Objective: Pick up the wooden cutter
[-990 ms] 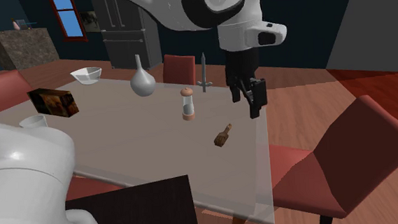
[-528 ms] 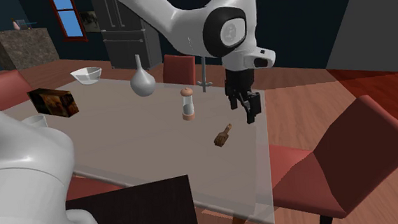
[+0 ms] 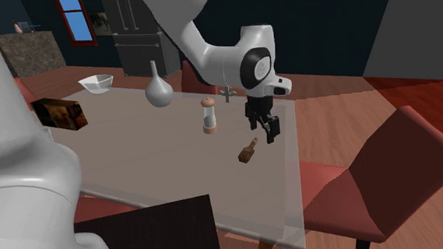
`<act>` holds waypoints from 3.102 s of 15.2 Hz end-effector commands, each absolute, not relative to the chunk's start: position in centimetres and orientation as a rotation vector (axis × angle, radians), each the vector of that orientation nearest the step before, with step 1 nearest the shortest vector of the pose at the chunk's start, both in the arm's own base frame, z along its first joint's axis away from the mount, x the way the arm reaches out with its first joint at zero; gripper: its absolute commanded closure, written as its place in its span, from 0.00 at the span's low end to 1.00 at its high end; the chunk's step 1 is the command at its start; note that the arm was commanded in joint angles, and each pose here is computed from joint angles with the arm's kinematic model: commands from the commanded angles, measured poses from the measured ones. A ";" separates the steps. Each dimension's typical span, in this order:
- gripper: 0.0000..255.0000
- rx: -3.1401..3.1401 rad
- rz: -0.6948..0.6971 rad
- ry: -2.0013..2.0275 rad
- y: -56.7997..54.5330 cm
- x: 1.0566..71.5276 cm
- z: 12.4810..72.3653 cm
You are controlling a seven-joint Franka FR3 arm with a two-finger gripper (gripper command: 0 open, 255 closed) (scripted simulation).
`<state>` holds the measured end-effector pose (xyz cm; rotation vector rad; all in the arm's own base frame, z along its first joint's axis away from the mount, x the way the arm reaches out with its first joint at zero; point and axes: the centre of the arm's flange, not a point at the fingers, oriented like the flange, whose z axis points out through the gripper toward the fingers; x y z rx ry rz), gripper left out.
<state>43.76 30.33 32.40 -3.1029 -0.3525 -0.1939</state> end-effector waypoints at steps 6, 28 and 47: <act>0.00 -3.079 -0.165 -0.460 36.4 44.8 25.6; 1.00 -3.055 -0.138 -0.555 42.1 45.3 15.8; 1.00 -3.055 -0.138 -0.555 42.1 45.3 23.7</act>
